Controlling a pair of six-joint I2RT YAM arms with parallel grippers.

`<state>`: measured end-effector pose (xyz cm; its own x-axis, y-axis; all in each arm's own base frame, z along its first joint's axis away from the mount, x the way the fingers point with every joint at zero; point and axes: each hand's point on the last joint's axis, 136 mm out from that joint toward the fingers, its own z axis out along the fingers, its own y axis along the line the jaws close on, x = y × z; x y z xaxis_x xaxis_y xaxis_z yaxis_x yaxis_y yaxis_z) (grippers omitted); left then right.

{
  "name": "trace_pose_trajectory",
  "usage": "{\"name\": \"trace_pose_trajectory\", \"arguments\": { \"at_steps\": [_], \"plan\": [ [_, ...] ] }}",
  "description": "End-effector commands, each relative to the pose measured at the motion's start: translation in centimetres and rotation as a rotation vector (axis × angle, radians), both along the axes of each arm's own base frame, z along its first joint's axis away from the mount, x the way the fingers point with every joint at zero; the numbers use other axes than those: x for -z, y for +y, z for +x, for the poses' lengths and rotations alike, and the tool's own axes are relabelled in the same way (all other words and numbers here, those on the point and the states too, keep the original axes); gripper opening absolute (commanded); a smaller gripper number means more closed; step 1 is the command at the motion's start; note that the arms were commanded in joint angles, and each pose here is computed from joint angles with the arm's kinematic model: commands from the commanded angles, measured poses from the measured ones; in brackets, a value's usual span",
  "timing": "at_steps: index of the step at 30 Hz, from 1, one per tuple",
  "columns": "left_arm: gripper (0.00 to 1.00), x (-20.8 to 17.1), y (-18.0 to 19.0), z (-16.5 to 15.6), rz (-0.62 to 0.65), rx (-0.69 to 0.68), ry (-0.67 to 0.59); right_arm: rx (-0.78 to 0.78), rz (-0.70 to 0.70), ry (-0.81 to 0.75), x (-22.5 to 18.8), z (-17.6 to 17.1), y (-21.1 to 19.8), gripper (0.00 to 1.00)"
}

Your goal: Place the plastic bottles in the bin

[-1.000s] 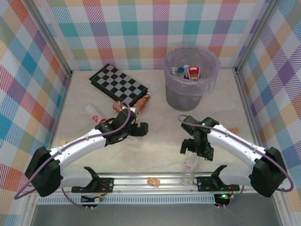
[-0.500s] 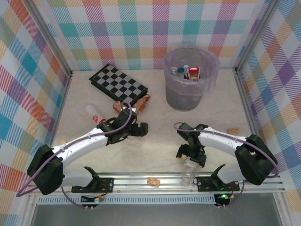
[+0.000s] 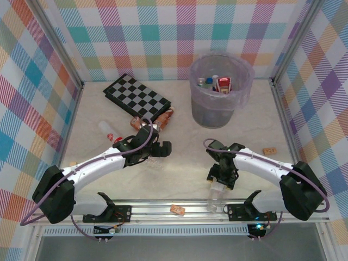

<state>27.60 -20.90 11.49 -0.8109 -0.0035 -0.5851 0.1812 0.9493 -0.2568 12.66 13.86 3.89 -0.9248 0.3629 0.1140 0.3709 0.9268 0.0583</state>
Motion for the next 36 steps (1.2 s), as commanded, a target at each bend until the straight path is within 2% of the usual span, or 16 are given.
{"name": "trace_pose_trajectory", "arguments": {
  "at_steps": [1,10,17,23,27,32,36],
  "plan": [
    [1.0,-0.7,0.2,0.5,-0.004,-0.019,-0.017,-0.033,-0.009,-0.066,-2.1,1.7,0.4,0.64],
    [1.0,-1.4,2.3,0.3,0.017,-0.062,-0.027,-0.137,-0.033,-0.315,-9.9,8.0,1.3,0.62],
    [1.0,-1.4,4.5,-0.1,-0.018,-0.123,-0.01,-0.211,0.004,-0.491,-16.3,12.9,2.3,0.61],
    [1.0,-1.4,5.7,-0.3,-0.034,-0.16,-0.006,-0.269,0.033,-0.729,-24.1,17.4,3.3,0.6],
    [1.0,-1.5,6.0,-0.5,-0.035,-0.164,-0.008,-0.288,0.086,-0.895,-30.6,20.0,3.8,0.59],
    [1.0,-1.7,6.4,-0.9,-0.035,-0.179,-0.014,-0.271,0.033,-1.087,-38.3,22.8,2.6,0.6],
    [1.0,-2.1,6.7,-1.1,-0.038,-0.181,-0.019,-0.214,0.037,-1.209,-42.8,25.5,1.0,0.59]
  ]
}}
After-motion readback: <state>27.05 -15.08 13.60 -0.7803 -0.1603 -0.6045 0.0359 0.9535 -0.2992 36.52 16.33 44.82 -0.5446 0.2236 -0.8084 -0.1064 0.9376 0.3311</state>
